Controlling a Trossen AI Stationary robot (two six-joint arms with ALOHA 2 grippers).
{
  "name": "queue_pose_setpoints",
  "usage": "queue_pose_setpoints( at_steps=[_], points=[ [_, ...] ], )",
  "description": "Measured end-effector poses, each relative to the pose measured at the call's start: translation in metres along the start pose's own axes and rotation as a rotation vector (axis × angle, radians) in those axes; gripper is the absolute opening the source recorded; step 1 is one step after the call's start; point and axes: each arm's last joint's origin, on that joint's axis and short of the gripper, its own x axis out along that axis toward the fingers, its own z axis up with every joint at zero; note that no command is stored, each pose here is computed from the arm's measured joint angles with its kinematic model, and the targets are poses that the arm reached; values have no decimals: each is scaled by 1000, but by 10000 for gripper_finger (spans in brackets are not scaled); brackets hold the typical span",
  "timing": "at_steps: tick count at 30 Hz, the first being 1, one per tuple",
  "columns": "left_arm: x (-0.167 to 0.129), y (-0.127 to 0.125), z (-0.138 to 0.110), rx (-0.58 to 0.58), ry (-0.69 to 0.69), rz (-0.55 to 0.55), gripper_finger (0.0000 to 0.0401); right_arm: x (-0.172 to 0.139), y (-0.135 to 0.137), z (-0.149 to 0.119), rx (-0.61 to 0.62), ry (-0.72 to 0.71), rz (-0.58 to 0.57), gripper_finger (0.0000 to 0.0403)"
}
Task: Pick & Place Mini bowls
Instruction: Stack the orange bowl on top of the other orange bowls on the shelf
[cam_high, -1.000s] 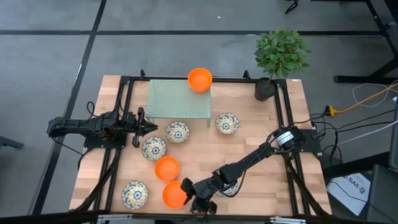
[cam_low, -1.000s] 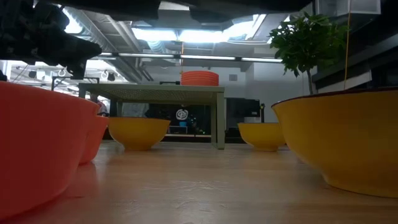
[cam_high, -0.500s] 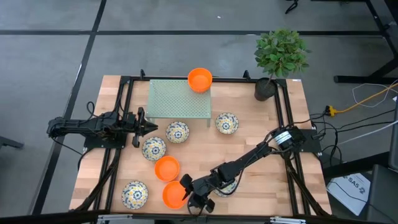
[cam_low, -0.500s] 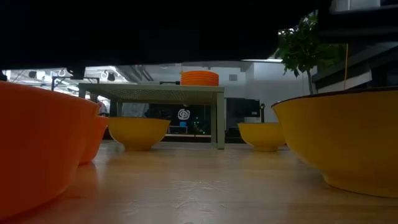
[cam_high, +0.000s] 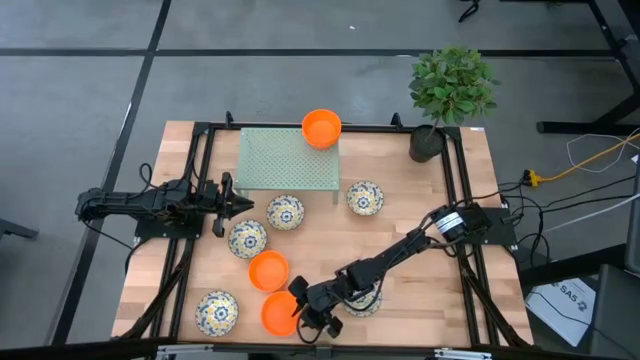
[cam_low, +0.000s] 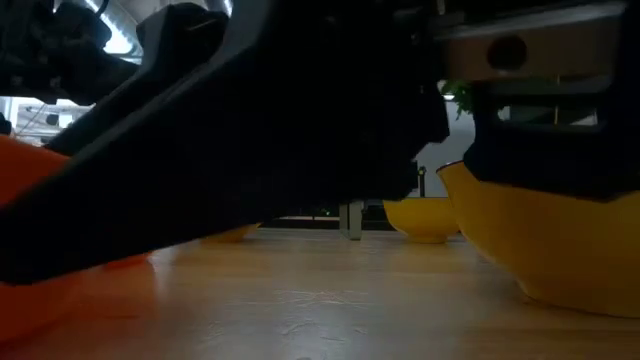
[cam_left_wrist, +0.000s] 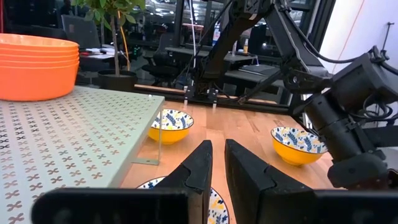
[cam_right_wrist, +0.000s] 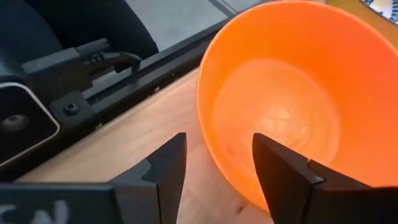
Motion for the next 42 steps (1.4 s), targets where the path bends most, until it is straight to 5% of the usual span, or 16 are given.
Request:
queue_pose_setpoints(
  at_steps=[19,42],
  points=[
    [0,0,0,0,0,0,38,-1,-2,2,-8,-16,-5,9],
    [0,0,0,0,0,0,38,-2,5,9,4,8,74,9]
  ],
)
